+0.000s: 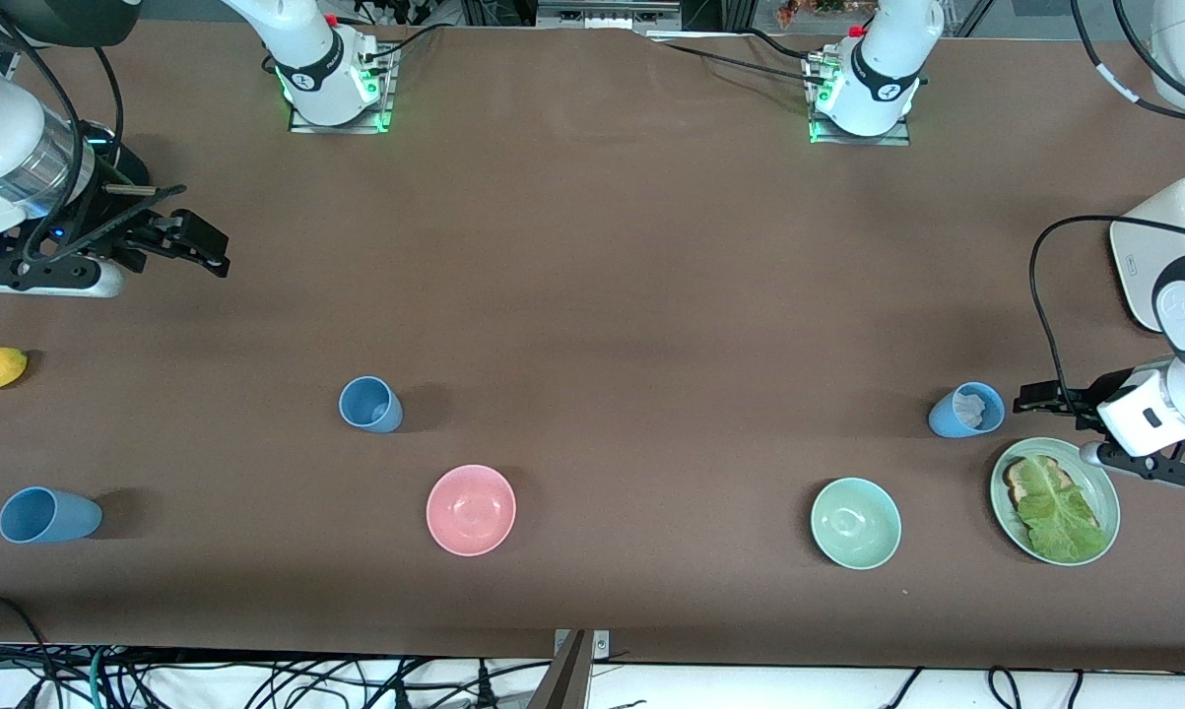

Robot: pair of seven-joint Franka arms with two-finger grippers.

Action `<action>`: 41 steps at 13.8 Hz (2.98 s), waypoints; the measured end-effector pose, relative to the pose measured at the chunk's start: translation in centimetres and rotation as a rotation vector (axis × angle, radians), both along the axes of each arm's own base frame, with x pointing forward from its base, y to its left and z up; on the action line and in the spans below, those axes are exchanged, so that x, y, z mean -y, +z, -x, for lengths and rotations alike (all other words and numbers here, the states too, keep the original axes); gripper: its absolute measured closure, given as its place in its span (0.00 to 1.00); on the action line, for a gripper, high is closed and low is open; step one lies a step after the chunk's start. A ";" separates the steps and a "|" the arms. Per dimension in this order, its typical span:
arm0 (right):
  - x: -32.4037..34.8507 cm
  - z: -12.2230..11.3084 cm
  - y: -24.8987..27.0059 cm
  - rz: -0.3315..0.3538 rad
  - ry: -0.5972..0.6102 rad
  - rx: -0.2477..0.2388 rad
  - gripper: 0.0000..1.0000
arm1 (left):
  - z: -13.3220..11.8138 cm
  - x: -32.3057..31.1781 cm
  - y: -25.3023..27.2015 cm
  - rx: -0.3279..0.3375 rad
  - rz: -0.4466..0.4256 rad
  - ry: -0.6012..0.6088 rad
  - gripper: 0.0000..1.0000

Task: Stack blue cups with both arms
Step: 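Move the left gripper toward the blue cup holding tissue, then lower the left gripper around the tissue cup and close it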

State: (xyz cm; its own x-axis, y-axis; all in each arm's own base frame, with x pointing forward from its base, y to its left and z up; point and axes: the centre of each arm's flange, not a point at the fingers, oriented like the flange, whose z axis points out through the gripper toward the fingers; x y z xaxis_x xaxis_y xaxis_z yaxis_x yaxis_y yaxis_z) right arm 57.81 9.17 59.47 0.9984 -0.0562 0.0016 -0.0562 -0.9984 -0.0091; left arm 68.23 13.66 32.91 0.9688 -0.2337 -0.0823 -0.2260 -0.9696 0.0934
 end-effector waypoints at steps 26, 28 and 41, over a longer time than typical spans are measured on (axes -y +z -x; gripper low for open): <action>0.1 0.0 0.0 0.002 -0.001 0.000 0.00 | 3.6 2.2 -3.3 0.037 -0.030 -0.025 0.00; 0.1 0.0 0.0 0.002 -0.001 0.000 0.00 | 4.4 2.3 -3.8 0.081 -0.046 -0.052 0.00; 0.1 0.0 0.0 0.002 -0.001 0.000 0.00 | 6.8 1.1 -8.0 0.138 -0.039 -0.067 0.00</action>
State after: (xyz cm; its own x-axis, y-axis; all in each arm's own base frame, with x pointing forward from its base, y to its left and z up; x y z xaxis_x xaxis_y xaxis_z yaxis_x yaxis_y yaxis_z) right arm 57.85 9.09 59.43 0.9984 -0.0570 0.0021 -0.0570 -0.9983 -0.0069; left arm 61.40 12.55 24.92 0.9539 -0.2973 0.0405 -0.2983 -0.9543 0.0194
